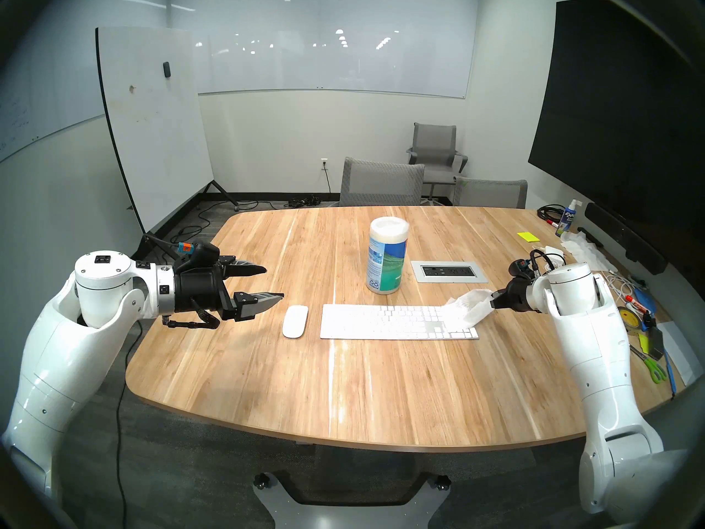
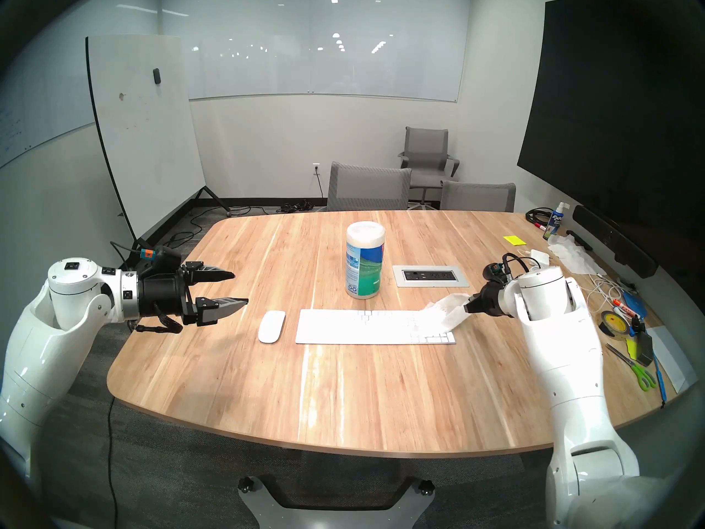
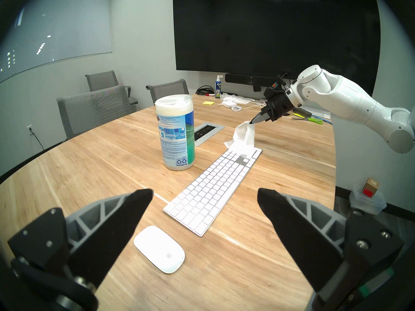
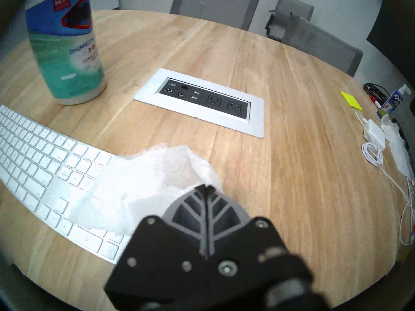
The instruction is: Wipe the keyboards and mice with a disinfecting wipe, then set the wipe down
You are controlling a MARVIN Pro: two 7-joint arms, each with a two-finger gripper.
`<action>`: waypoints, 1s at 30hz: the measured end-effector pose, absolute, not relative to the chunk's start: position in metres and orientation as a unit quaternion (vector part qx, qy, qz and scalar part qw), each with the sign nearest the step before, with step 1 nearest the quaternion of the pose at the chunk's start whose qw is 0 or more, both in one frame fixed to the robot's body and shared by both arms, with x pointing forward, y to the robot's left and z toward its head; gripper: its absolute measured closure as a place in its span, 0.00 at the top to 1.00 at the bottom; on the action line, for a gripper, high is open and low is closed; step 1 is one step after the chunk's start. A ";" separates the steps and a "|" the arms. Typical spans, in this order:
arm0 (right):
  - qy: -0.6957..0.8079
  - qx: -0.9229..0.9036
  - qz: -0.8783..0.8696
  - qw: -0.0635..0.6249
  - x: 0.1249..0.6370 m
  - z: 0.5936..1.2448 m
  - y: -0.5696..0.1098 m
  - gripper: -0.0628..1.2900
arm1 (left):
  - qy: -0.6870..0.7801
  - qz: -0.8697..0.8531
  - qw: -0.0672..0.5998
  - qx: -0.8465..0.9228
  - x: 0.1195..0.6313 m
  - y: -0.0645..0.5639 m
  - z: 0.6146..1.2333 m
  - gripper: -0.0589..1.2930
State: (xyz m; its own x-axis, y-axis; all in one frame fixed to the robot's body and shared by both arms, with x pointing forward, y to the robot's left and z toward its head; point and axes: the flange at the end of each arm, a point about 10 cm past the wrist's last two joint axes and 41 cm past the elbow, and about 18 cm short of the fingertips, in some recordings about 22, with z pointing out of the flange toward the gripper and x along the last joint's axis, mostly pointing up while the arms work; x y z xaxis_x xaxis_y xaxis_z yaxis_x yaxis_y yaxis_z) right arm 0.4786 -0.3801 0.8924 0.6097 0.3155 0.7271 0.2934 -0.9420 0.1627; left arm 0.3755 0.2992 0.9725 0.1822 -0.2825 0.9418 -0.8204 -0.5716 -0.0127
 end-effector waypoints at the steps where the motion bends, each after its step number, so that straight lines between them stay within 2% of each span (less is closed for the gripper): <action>1: 0.173 0.897 0.407 0.008 0.476 0.894 -0.379 0.03 | -0.381 0.513 0.262 0.723 0.376 0.299 0.973 0.98; 14: 0.215 0.885 0.408 -0.067 0.439 0.923 -0.369 0.03 | -0.381 0.513 0.262 0.723 0.376 0.299 0.973 0.98; 30: 0.236 0.870 0.422 -0.099 0.426 0.937 -0.338 0.03 | -0.381 0.513 0.262 0.723 0.376 0.299 0.973 0.98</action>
